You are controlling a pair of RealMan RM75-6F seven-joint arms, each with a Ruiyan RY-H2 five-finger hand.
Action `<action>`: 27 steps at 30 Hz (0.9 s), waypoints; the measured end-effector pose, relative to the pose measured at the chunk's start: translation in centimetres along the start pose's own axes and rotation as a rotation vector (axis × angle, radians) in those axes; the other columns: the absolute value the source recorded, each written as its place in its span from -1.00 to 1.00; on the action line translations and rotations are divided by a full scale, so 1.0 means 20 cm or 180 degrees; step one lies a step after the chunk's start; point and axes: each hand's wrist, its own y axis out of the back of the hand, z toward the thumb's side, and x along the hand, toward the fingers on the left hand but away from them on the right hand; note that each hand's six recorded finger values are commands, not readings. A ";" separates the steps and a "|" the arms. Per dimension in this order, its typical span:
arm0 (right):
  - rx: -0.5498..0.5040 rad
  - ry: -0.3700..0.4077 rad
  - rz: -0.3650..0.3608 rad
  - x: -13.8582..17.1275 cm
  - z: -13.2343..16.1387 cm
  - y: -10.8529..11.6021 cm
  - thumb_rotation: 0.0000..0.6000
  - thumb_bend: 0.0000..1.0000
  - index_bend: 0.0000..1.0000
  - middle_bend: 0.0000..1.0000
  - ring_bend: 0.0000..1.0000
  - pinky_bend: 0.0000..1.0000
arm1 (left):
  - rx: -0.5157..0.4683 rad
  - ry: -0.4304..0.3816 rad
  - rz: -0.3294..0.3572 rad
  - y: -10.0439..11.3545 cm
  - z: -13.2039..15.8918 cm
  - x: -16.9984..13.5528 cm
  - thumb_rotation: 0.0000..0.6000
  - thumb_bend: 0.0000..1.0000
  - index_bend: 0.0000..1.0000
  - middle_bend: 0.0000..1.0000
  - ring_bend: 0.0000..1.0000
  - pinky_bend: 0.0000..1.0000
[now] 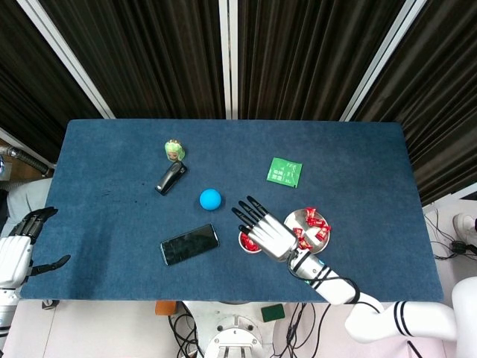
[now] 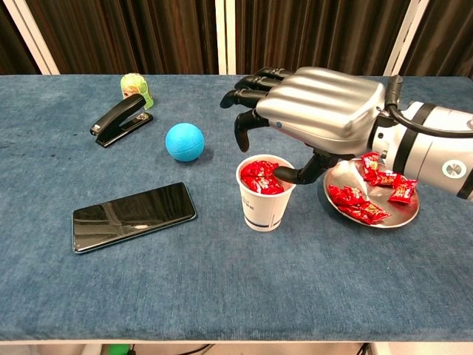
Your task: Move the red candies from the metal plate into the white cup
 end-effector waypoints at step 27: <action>0.0025 -0.0711 0.0639 0.30 -0.42 -0.31 1.00 -0.32 -0.24 -0.88 -1.00 -1.00 | 0.0014 -0.0012 -0.0023 -0.01 0.02 0.00 1.00 -0.91 -0.67 -0.74 -0.78 -0.54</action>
